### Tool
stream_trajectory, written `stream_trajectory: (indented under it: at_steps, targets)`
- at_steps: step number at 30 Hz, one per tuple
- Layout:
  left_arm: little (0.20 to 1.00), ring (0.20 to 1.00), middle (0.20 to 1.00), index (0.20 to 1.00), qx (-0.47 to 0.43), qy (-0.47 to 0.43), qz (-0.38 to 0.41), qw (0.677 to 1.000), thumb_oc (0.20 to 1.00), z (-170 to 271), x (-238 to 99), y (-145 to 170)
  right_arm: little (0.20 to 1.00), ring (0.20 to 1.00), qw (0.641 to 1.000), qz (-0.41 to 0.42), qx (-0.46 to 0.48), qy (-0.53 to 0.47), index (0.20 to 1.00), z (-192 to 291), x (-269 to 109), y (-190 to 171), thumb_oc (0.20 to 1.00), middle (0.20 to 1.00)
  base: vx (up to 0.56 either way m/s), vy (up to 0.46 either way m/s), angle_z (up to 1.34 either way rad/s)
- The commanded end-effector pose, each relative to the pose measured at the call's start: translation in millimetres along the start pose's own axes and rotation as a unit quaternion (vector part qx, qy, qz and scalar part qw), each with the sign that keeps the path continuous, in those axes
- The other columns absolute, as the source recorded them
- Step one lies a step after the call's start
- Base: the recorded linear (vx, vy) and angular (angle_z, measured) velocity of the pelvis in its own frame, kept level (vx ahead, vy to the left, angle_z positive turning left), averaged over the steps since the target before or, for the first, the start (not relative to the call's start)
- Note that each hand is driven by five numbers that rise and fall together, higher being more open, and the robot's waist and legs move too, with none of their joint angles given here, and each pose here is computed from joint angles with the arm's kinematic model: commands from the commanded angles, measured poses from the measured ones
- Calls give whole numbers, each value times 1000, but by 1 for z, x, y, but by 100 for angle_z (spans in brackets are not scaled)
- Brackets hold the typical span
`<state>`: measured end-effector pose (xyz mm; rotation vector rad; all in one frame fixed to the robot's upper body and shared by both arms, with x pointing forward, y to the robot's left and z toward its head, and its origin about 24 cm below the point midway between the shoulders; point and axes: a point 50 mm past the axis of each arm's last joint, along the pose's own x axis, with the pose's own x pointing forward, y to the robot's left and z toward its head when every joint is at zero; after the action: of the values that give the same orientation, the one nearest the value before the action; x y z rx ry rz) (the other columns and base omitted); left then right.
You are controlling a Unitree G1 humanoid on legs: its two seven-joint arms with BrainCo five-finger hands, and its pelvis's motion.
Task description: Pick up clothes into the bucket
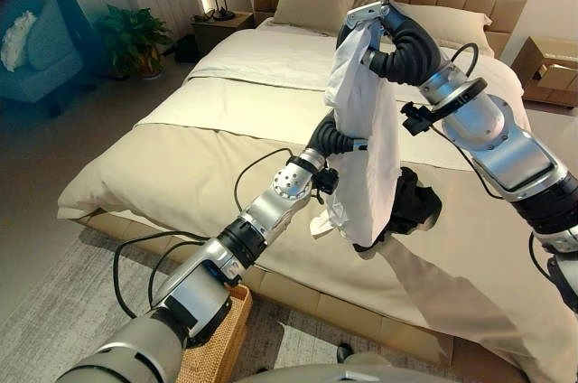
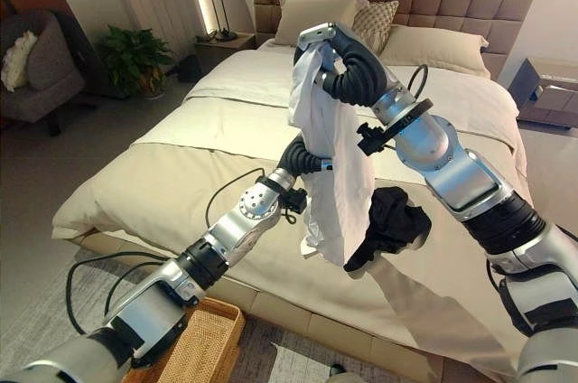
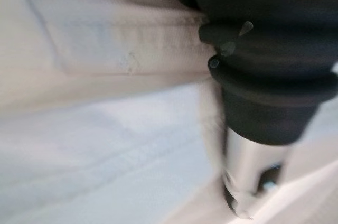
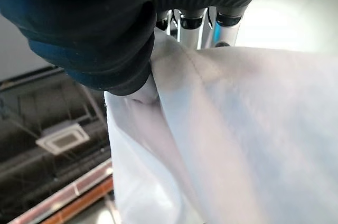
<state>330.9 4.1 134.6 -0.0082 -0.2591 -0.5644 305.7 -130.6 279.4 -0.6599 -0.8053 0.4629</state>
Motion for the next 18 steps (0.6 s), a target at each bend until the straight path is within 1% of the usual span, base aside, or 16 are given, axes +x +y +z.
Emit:
stream_trajectory:
  at_steps: [1, 5, 7, 8, 9, 13, 14, 15, 16, 17, 18]
  targets:
    - [200, 200, 200, 200, -31, -24, -30, 999, 200, 20, 21, -16, 200, 200, 993, -41, 56, -99, 200, 34, 9, -14, 200, 200, 0, 0, 0]
    - [200, 200, 200, 200, -43, -36, -11, 998, 200, 26, 20, -5, 200, 200, 991, -44, 78, -96, 200, 32, 7, -12, 200, 200, 0, 0, 0]
    - [200, 200, 200, 200, -28, -50, 1, 998, 200, 33, 21, 5, 200, 200, 991, -50, 80, -92, 200, 30, 6, -13, 200, 200, 0, 0, 0]
    - [200, 200, 200, 200, -27, -50, 1, 998, 200, 33, 21, 5, 200, 200, 991, -50, 80, -92, 200, 30, 6, -13, 200, 200, 0, 0, 0]
    - [200, 200, 200, 200, -11, -63, 20, 998, 200, 41, 20, 21, 200, 200, 991, -57, 82, -87, 200, 27, 3, -15, 200, 200, 0, 0, 0]
    - [200, 200, 200, 200, 4, -96, 50, 994, 200, 59, 17, 43, 200, 200, 990, -74, 99, -71, 200, 19, -7, -16, 200, 200, 4, -2, -1]
    - [200, 200, 200, 200, 5, -96, 50, 994, 200, 59, 17, 43, 200, 200, 990, -74, 100, -71, 200, 19, -7, -16, 200, 200, 0, 0, 0]
    - [200, 200, 200, 200, 11, -111, 62, 992, 200, 67, 16, 52, 247, 247, 990, -80, 102, -61, 247, 15, -11, -17, 247, 247, 0, 0, 0]
    - [200, 200, 200, 200, 14, -119, 70, 990, 200, 72, 15, 58, 736, 736, 989, -88, 109, -52, 736, 11, -15, -16, 736, 736, 0, 0, 0]
    - [200, 200, 200, 200, 14, -118, 70, 990, 200, 72, 15, 58, 843, 843, 989, -88, 109, -52, 843, 11, -15, -16, 843, 843, 0, 0, 0]
    - [200, 200, 200, 200, 18, -124, 79, 989, 200, 75, 14, 64, 1000, 1000, 988, -93, 112, -46, 1000, 8, -18, -16, 1000, 1000, 0, 0, 0]
